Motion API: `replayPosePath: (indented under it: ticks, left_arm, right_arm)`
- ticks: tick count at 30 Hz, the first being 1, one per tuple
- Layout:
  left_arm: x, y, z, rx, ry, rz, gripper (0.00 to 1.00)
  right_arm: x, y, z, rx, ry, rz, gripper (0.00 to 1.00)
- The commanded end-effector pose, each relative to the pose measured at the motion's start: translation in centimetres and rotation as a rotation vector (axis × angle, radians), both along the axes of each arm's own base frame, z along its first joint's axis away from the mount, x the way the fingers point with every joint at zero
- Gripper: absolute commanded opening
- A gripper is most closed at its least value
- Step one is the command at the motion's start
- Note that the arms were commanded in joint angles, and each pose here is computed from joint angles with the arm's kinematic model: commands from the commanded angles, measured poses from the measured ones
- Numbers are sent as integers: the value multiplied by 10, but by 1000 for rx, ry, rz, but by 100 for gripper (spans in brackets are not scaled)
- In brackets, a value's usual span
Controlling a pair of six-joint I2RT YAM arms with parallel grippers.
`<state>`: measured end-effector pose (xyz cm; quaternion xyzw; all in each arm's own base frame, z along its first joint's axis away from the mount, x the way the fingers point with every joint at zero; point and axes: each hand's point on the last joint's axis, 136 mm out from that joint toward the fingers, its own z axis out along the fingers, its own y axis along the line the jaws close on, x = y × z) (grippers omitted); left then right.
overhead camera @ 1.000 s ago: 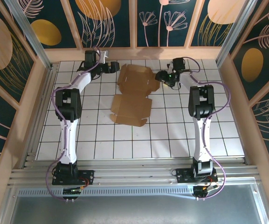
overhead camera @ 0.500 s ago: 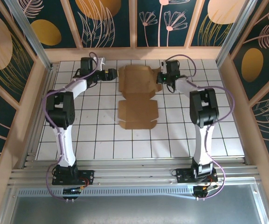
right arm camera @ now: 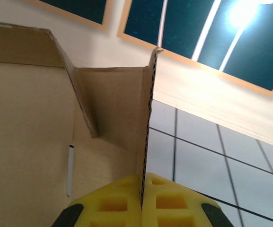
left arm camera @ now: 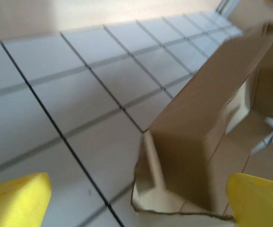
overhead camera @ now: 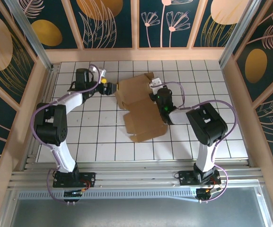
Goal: Fold the paper box
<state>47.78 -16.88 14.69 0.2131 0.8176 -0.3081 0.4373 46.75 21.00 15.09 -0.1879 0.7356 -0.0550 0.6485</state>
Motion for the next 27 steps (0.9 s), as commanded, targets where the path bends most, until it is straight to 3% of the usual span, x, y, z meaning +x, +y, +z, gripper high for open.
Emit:
replayPosePath:
  ticks: [1, 5, 11, 18, 23, 27]
  left_arm:
    - [-27, 0, 24, 28, -122, -37, 96]
    - [-52, -5, 28, 5, -165, -98, 95]
    - [-100, -40, 13, -135, -103, -403, 95]
    - [-130, -52, 1, -206, -6, -500, 94]
    - [-118, -71, -36, -166, 195, -410, 90]
    - [-106, -83, -40, -186, 202, -328, 84]
  right_arm:
    - [-7, -7, 14, -26, -116, -40, 0]
    - [-18, -10, 9, -50, -144, -30, 0]
    - [-20, -8, 8, -18, -133, -18, 0]
    - [-18, -6, 6, -17, -111, -20, 0]
    - [-16, -4, 5, 2, -101, -18, 0]
    - [-16, -2, 5, 13, -97, -15, 0]
